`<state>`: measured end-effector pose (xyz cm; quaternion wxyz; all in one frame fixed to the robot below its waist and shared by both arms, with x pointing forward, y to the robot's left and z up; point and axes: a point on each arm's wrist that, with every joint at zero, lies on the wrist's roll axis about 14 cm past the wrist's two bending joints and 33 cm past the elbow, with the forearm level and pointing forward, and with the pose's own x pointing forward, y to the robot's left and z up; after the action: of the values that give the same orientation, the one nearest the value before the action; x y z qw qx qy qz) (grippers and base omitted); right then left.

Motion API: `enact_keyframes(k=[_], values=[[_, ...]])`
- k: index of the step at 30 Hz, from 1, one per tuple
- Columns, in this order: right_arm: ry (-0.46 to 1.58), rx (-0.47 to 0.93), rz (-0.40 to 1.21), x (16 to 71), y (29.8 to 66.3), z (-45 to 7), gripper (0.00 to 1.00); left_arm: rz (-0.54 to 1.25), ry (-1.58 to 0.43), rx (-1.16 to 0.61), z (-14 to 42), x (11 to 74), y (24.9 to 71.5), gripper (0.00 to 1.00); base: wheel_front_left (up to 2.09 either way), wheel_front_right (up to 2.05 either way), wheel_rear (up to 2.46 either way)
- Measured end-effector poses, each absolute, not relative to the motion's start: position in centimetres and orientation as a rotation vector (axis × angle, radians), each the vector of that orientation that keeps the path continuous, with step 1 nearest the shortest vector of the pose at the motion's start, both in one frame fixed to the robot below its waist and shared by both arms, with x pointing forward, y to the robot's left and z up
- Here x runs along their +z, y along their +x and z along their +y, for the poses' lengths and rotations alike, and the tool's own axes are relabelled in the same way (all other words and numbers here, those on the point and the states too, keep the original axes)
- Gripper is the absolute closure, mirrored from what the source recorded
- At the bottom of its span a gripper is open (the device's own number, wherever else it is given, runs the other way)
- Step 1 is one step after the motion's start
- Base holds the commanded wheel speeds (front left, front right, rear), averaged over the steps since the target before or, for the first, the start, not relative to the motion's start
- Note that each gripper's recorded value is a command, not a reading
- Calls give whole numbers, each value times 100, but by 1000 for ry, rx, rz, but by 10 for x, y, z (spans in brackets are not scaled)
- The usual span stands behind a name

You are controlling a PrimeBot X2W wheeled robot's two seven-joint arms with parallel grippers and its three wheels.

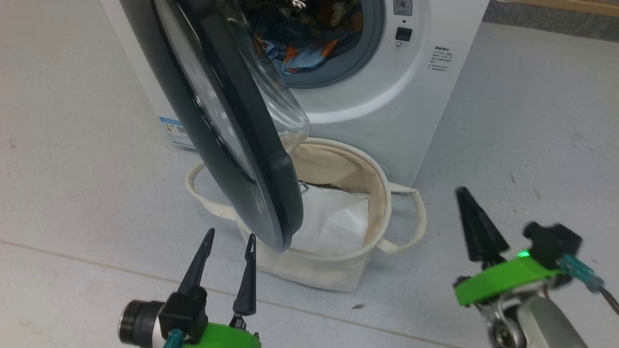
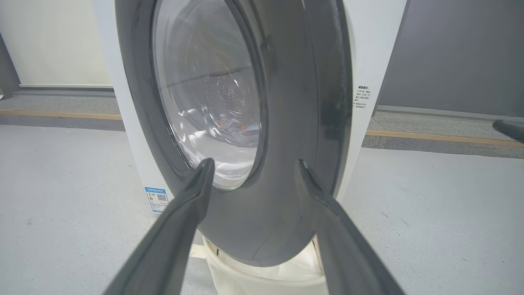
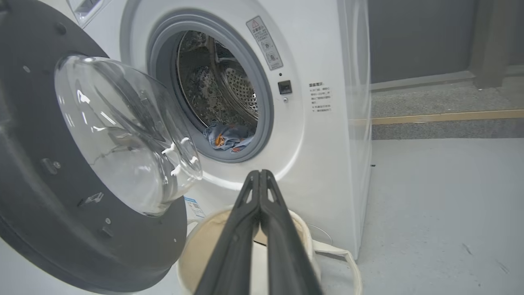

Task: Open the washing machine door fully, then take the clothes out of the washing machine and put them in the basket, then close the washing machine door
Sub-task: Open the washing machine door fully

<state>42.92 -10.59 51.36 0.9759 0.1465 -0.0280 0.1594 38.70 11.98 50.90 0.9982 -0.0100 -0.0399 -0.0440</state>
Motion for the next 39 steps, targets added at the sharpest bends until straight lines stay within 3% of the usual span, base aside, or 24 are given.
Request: enact_keyframes(k=[1, 3, 11, 39], values=[[286, 296, -50, 509, 427, -113, 100, -80, -20, -89, 120, 509, 387, 0, 0, 0, 0], [294, 249, -44, 504, 422, -122, 0, -80, -18, -87, 121, 509, 386, 0, 0, 0, 0], [247, 208, -13, 490, 400, -125, 0, -84, -5, -83, 126, 511, 382, 0, 0, 0, 0], [250, 169, -29, 493, 404, -136, 0, -123, -11, -51, 131, 522, 384, 0, 0, 0, 0]])
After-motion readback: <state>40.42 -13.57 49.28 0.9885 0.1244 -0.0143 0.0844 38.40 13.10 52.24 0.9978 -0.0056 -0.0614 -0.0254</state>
